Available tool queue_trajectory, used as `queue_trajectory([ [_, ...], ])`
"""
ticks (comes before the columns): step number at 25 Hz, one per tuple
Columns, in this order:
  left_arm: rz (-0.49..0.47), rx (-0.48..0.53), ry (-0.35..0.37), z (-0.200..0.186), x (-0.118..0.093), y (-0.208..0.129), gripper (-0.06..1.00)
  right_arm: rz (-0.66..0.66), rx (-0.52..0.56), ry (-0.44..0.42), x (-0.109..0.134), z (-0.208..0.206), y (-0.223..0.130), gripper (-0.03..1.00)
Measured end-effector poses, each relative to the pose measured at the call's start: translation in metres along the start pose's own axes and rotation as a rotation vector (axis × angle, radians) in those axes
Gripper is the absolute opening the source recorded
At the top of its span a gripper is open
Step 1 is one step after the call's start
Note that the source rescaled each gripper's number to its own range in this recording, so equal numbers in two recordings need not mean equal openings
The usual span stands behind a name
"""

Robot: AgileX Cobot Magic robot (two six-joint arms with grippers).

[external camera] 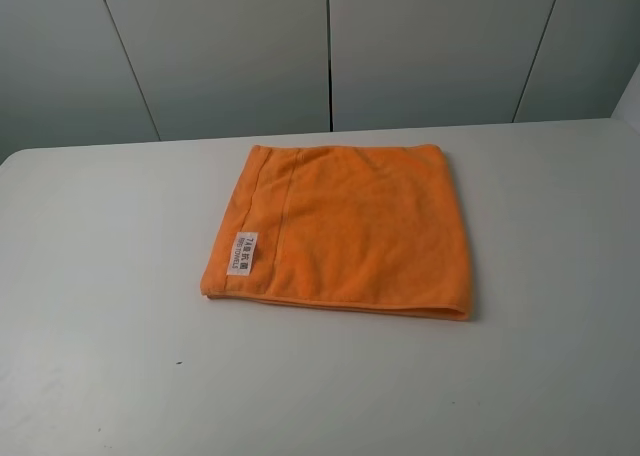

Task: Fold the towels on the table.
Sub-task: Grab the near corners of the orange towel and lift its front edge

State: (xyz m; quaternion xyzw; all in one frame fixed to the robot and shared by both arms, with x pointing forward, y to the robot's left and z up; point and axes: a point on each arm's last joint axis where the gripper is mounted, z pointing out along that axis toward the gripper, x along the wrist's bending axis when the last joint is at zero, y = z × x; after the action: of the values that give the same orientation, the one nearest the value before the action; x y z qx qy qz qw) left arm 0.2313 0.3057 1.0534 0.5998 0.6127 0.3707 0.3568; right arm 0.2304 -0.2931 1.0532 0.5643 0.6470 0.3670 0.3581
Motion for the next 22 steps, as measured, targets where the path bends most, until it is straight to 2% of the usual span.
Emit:
queue_trajectory([
  [22, 0.0, 0.0, 0.0, 0.0, 0.0, 0.0, 1.0, 0.0, 0.0, 0.0, 0.0, 0.0, 0.0, 1.0],
])
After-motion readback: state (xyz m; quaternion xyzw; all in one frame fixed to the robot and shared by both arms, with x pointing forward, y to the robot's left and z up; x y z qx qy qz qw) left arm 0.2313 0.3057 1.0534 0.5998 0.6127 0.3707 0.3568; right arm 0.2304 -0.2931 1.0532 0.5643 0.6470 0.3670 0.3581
